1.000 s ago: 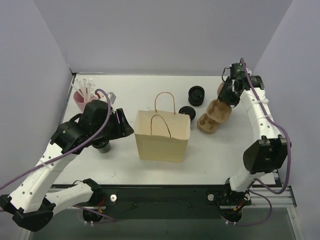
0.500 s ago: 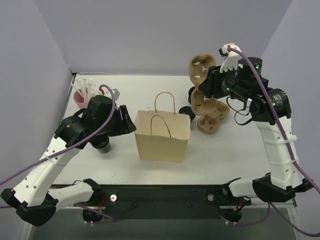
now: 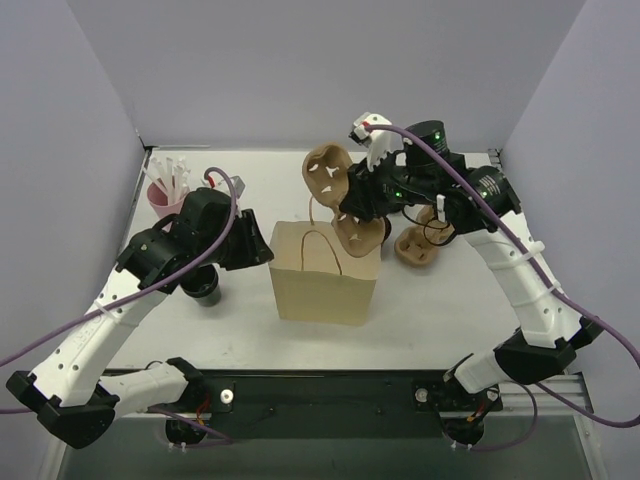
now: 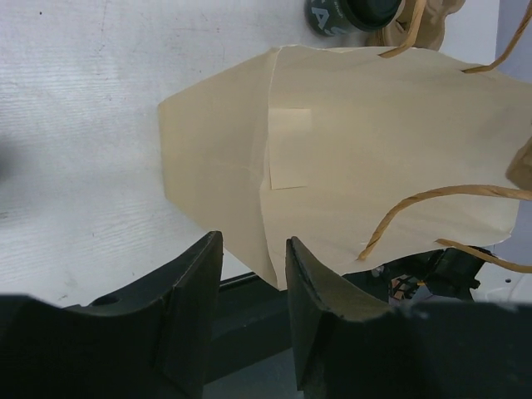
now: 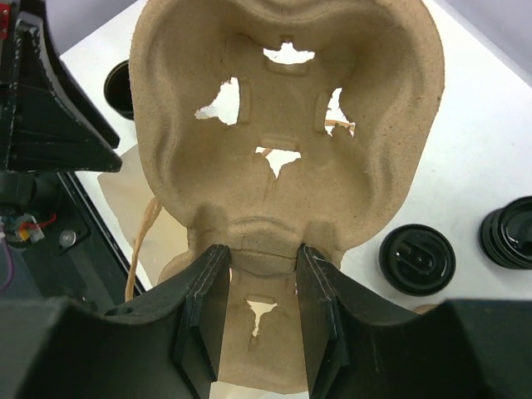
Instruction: Pack the takeout coffee
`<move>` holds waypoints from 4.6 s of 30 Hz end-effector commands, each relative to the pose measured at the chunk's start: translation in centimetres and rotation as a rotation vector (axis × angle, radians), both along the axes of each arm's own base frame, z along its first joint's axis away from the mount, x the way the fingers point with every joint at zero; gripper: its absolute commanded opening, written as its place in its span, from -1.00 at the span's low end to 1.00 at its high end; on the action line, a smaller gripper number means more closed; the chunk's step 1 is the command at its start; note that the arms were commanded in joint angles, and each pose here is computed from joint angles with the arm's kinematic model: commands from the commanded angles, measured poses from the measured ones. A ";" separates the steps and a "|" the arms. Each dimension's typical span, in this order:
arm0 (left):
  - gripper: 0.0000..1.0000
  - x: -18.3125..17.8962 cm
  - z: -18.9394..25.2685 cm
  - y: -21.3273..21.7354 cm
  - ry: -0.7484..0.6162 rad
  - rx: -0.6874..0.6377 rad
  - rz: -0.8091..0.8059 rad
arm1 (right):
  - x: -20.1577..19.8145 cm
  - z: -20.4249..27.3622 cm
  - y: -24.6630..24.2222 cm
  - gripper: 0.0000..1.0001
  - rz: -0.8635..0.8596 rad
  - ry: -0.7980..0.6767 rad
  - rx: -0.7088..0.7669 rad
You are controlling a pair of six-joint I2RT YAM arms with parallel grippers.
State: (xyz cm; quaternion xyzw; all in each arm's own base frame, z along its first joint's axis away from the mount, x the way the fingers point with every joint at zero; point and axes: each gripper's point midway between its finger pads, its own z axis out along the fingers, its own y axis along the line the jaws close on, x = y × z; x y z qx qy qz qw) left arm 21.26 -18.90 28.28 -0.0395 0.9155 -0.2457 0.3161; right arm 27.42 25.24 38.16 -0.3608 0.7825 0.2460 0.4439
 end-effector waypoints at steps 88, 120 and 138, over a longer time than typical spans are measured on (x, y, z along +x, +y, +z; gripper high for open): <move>0.08 1.1 2.6 -2.1 -0.083 -0.084 -0.098 | -5.7 -9.6 1.3 -0.21 0.104 0.141 -0.348; -0.87 1.0 -1.1 -3.1 0.013 -0.088 -0.103 | -13.3 -10.4 7.6 -0.31 0.312 0.143 -0.169; -0.68 1.1 -0.1 -3.0 0.012 -0.086 -0.099 | -13.3 -14.7 5.1 -0.34 0.289 0.031 -0.456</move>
